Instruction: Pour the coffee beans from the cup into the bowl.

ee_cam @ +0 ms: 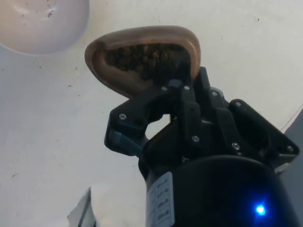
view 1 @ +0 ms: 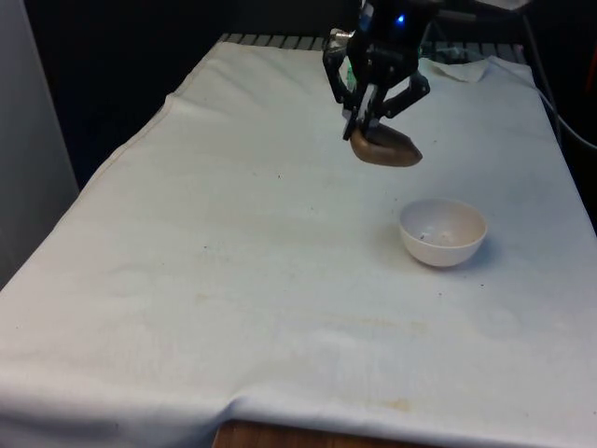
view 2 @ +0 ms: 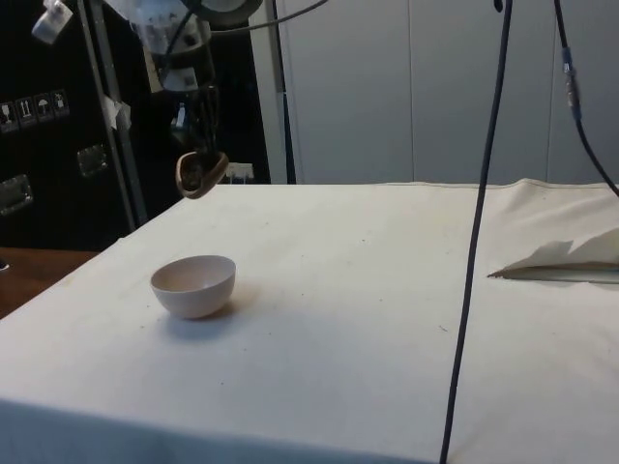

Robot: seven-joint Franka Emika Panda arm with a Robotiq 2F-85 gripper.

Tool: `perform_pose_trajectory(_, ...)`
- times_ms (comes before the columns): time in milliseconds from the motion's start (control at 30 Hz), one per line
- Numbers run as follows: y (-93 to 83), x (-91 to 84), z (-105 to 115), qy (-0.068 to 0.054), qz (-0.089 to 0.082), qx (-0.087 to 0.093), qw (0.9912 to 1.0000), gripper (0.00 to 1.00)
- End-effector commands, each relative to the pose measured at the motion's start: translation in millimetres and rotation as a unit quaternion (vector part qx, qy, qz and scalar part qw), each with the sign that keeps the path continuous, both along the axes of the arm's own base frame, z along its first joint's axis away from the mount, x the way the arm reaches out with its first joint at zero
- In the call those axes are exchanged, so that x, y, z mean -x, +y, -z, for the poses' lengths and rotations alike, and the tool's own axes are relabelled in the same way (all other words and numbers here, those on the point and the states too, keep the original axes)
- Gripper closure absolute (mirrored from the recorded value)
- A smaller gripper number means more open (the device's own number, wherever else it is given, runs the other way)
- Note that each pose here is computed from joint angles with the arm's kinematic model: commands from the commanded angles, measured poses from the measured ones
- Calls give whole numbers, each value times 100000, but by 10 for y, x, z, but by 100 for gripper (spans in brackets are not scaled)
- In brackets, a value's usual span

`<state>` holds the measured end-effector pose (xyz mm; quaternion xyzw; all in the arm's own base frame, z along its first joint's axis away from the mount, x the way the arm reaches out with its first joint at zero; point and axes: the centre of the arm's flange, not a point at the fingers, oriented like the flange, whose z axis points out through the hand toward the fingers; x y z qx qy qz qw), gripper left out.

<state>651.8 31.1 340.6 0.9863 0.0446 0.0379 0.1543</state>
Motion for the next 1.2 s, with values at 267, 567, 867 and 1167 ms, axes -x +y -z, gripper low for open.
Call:
perform_pose_trajectory(267,189,46,59,-1055,-38,2412,99965,100)
perform_pose_trajectory(567,387,104,156,-2019,-15,5074,99851,100)
perform_pose_trajectory(867,569,148,209,-3306,-213,7792,99641,100)
perform_pose_trajectory(1167,732,182,216,-3937,-506,10727,99344,100)
